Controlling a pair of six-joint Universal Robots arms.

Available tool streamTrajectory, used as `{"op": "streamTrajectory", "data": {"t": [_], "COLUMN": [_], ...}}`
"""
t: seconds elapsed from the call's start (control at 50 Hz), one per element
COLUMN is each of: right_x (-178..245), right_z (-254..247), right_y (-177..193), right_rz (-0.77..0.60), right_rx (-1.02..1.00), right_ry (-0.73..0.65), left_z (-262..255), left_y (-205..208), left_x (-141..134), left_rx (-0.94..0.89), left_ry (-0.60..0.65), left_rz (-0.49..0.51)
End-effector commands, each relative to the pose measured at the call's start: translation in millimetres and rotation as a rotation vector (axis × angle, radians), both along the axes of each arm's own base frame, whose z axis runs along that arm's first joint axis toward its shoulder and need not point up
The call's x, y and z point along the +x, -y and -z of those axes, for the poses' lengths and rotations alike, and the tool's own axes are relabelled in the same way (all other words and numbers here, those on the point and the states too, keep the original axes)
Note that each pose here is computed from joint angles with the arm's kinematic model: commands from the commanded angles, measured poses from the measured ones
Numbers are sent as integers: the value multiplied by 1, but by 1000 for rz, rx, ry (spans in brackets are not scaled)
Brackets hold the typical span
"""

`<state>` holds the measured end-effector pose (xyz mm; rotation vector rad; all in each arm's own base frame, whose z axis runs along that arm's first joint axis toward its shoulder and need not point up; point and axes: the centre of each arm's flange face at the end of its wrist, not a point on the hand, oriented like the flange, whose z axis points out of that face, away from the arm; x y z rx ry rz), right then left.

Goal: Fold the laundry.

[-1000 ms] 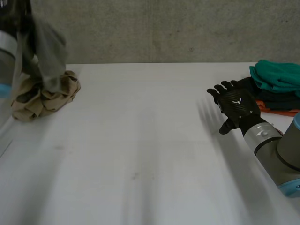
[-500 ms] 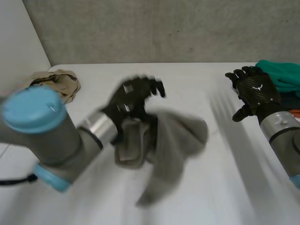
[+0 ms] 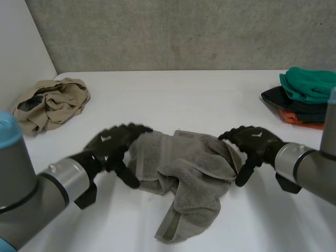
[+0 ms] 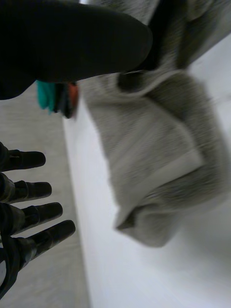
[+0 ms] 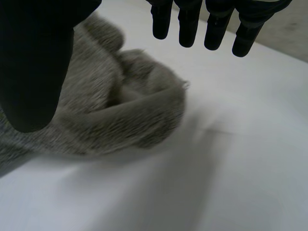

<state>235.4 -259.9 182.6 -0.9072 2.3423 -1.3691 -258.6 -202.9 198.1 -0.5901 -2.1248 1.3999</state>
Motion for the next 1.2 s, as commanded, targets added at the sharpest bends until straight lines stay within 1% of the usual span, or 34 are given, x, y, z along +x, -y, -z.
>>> {"op": "streamTrajectory", "data": {"t": [0.02, 0.06, 0.14, 0.28, 0.34, 0.48, 0.58, 0.66, 0.7, 0.8, 0.88, 0.92, 1.02, 1.06, 1.12, 1.2], "right_x": [12, 10, 6, 0, -2, 4, 16, 27, 34, 46, 54, 57, 61, 60, 56, 47], "right_z": [25, 28, 21, 0, -1, 20, 37, 46, 49, 56, 47, 35, 17, 14, 14, 11], "right_y": [-12, -11, -4, 4, 8, 14, 20, 27, 32, 40, 52, 58, 55, 48, 42, 35], "right_rz": [-138, -152, -147, -166, -211, -349, -406, -437, -442, -468, -473, -463, -433, -421, -408, -372], "right_rx": [-126, -191, -313, -432, -453, -450, -454, -499, -525, -535, -576, -604, -592, -564, -544, -538], "right_ry": [-128, -183, -246, -271, -290, -337, -304, -268, -254, -241, -247, -240, -190, -175, -174, -174], "left_z": [38, 44, 53, 65, 68, 68, 45, 22, 14, -7, -16, -16, -3, 7, 21, 35], "left_y": [-2, 2, 12, 18, 18, 23, 37, 41, 42, 45, 57, 63, 60, 46, 31, 20], "left_x": [-11, -18, -30, -44, -48, -54, -48, -41, -38, -26, -21, -20, -21, -23, -23, -25], "left_rx": [46, 23, -13, 2, 4, -28, -107, -164, -181, -225, -279, -287, -190, -97, 8, 40], "left_ry": [58, 59, 58, 99, 115, 124, 115, 106, 107, 155, 186, 192, 177, 160, 126, 89], "left_rz": [42, 54, 54, 56, 68, 72, 7, -21, -23, -4, 16, 20, 42, 55, 45, 28]}}
